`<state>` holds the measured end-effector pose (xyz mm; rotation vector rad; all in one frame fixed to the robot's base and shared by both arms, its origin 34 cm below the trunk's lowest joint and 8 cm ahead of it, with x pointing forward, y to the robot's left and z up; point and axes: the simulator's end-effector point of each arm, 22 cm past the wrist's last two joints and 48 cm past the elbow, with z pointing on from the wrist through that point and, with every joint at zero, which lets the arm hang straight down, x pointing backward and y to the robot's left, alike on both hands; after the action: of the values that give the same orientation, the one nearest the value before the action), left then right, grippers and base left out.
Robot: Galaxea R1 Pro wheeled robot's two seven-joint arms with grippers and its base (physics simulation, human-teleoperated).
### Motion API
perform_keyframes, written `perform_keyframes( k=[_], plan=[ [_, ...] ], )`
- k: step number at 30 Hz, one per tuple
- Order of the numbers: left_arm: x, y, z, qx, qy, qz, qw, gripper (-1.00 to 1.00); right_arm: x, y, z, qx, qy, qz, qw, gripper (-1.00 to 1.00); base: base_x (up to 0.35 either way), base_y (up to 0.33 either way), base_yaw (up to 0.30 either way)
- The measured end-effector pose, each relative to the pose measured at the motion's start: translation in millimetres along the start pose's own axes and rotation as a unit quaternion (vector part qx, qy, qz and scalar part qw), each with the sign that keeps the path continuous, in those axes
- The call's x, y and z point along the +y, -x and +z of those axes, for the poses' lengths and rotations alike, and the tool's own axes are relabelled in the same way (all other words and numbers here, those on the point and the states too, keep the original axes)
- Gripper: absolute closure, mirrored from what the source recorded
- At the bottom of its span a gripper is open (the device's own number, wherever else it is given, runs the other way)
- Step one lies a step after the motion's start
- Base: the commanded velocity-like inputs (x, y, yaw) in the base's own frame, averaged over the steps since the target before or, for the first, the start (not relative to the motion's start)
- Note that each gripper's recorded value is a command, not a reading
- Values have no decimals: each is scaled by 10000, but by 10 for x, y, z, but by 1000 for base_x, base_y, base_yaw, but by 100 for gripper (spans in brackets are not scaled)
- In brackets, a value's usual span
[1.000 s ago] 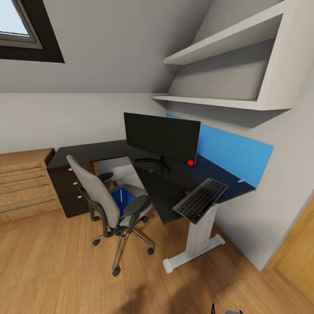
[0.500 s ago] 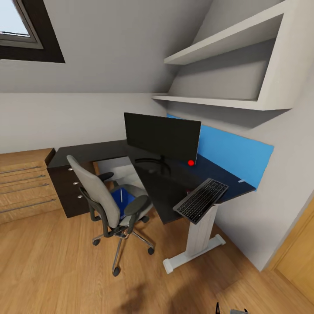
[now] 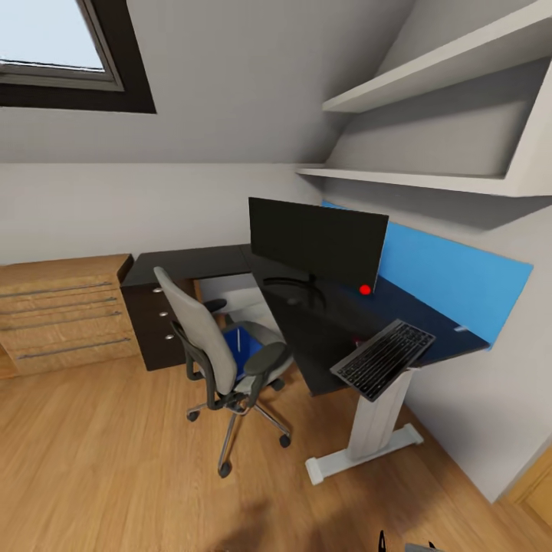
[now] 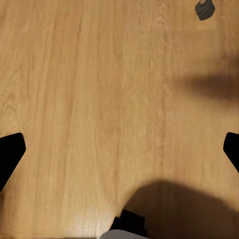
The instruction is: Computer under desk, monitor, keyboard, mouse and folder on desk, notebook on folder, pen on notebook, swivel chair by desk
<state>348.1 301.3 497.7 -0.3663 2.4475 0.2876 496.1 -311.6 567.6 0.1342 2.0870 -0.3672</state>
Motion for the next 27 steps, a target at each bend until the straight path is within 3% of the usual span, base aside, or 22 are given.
perform_keyframes(
  k=[8, 20, 27],
  plan=[
    [4, -11, 0, 10, 3, 4, 10000, -100, 15, -21, -5, 22, 23, -23, 10000, -100, -13, 0, 271],
    [14, -45, -1, 50, 17, 17, 10000, -100, 36, -71, -13, 82, 53, -53, 9999, -100, -267, -3, 261],
    [34, -56, -2, 62, 52, -4, 10000, -100, 43, -97, -20, 113, 59, -60, 9999, -100, -62, -3, 255]
  ],
)
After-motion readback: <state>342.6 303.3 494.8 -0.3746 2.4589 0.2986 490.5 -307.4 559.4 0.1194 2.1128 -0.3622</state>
